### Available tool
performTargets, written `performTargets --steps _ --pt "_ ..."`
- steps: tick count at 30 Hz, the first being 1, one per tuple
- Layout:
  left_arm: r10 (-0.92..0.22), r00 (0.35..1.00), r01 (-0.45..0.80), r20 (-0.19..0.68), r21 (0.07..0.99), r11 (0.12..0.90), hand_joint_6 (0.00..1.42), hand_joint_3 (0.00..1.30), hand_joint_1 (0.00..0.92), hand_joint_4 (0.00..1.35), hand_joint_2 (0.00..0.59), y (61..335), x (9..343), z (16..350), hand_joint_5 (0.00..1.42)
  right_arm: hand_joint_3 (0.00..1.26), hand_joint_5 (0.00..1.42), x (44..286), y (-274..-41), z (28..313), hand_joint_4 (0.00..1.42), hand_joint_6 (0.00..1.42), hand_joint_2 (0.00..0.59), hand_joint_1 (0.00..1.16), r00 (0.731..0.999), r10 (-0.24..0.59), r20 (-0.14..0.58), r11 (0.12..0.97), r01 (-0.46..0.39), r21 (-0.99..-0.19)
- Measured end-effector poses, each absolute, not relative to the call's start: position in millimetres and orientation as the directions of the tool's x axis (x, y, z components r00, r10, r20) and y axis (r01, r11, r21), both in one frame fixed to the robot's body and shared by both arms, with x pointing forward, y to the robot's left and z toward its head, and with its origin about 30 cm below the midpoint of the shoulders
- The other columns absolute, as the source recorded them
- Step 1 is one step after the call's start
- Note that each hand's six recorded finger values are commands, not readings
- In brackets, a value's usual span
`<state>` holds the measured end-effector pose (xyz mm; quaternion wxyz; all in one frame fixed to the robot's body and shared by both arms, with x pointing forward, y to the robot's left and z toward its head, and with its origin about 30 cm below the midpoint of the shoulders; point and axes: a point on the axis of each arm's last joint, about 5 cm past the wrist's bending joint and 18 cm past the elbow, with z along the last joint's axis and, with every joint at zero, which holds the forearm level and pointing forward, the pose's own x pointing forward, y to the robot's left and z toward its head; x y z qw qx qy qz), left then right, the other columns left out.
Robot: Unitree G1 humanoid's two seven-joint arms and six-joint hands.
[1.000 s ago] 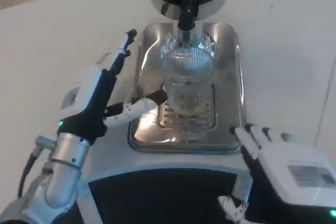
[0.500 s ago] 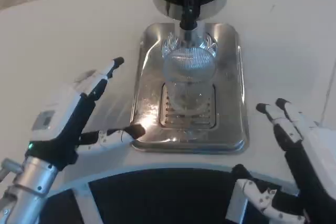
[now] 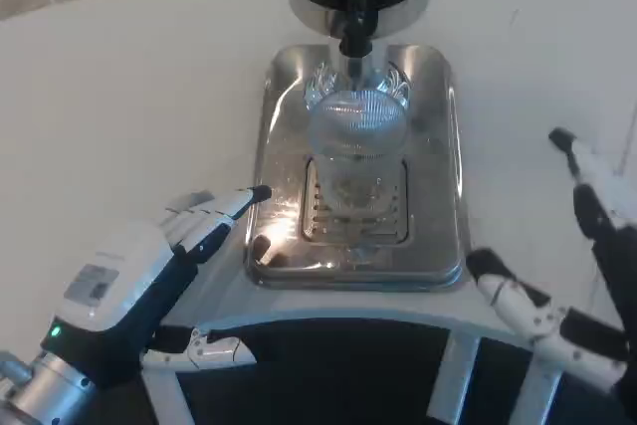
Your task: Grasp the cup under the faucet to collect the drink, then remove the cup.
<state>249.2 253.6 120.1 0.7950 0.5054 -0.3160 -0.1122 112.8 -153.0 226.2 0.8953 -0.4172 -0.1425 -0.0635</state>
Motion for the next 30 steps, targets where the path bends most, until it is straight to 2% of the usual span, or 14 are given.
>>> performTargets --steps 12,16,22,30 --pt "-0.521 0.778 -0.124 0.351 0.899 0.421 0.12 0.14 0.103 0.12 0.05 265 240 122 0.18 0.0 0.0 147 -156 245 0.0 0.05 0.356 0.37 0.932 0.056 0.359 0.741 0.202 -0.64" --pt "-0.519 0.783 -0.116 0.343 0.9 0.419 0.12 0.14 0.103 0.12 0.051 267 238 121 0.18 0.0 0.0 156 -154 249 0.0 0.05 0.357 0.37 0.931 0.085 0.354 0.735 0.181 -0.653" --pt "-0.518 0.79 -0.103 0.328 0.904 0.415 0.12 0.15 0.103 0.12 0.051 268 235 119 0.18 0.0 0.0 170 -143 260 0.0 0.05 0.357 0.37 0.908 0.172 0.381 0.752 0.129 -0.646" --pt "-0.512 0.795 -0.104 0.327 0.903 0.416 0.12 0.15 0.103 0.13 0.051 270 234 118 0.18 0.0 0.0 180 -135 273 0.0 0.05 0.357 0.37 0.887 0.234 0.397 0.762 0.086 -0.642"
